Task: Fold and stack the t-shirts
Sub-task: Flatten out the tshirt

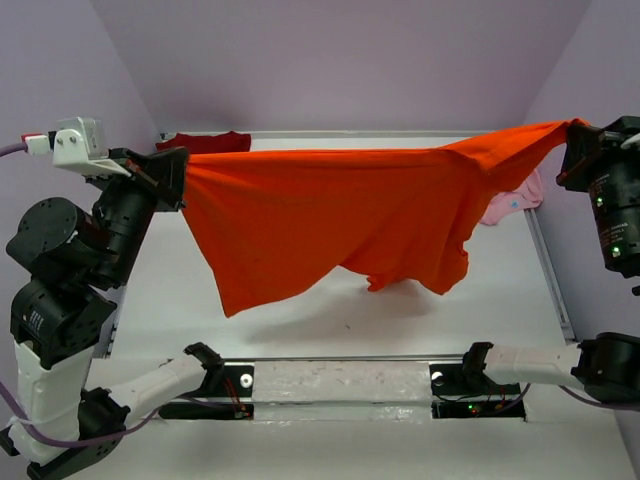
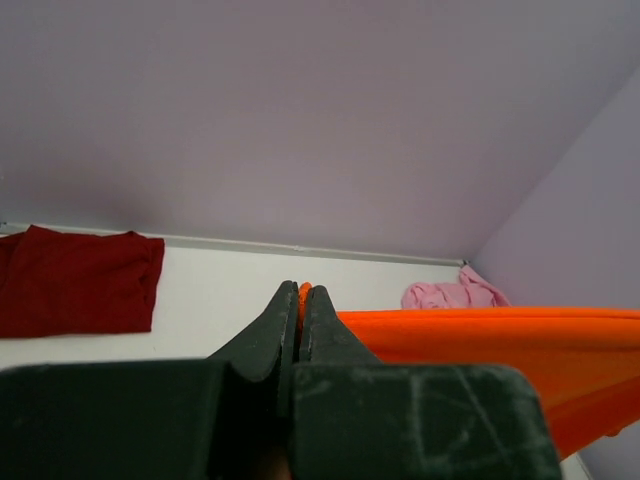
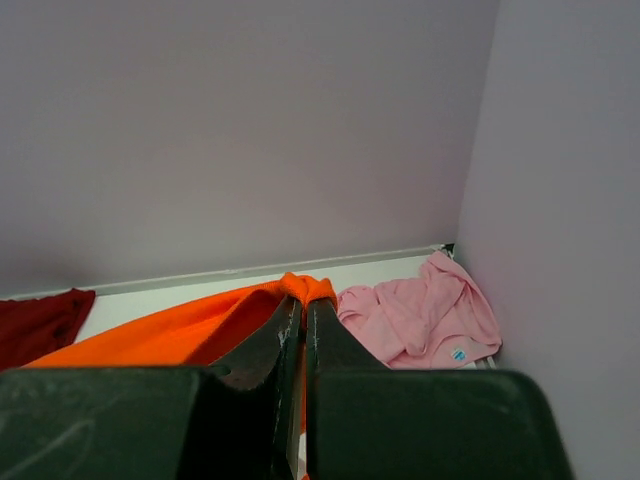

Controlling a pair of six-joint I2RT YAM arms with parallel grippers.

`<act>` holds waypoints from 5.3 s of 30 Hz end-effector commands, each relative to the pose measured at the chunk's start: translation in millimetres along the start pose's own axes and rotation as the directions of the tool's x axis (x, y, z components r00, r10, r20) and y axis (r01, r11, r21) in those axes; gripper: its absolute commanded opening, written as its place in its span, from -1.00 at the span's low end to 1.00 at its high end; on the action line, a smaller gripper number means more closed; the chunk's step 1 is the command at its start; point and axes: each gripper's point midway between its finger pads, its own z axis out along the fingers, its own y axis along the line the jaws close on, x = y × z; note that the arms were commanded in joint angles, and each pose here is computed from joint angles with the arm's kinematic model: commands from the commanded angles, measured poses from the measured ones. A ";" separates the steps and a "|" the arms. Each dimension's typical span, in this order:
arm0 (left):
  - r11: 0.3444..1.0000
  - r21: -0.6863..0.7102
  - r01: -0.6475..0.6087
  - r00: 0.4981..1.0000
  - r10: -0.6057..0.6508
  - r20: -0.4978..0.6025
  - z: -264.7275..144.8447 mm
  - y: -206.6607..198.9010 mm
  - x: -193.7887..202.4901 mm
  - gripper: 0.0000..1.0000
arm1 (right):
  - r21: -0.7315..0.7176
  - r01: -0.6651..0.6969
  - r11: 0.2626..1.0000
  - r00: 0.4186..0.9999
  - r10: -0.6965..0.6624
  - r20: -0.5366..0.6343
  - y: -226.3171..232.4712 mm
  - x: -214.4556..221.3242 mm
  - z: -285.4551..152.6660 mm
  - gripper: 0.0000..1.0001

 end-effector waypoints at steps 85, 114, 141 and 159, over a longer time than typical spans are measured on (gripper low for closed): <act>0.926 -0.340 -0.164 0.947 0.051 -0.319 224.1 178.6 268.8 -1.00 | -0.062 0.090 0.994 0.837 -0.109 -0.536 119.5 372.2 315.1 -1.00; 0.943 -0.292 -0.158 0.895 0.012 -0.446 293.4 204.6 333.1 -1.00 | -0.053 0.074 0.996 0.804 -0.091 -0.588 106.4 426.6 315.1 -1.00; 0.991 0.064 0.118 0.993 -0.119 0.006 -48.6 33.3 77.7 -1.00 | -0.348 -0.305 0.887 0.944 0.231 -0.238 44.4 124.7 -22.9 -1.00; 0.983 -0.184 -0.013 0.993 -0.010 -0.121 208.0 91.5 95.3 -1.00 | -0.144 -0.142 0.979 0.958 0.099 -0.268 117.3 151.7 272.4 -1.00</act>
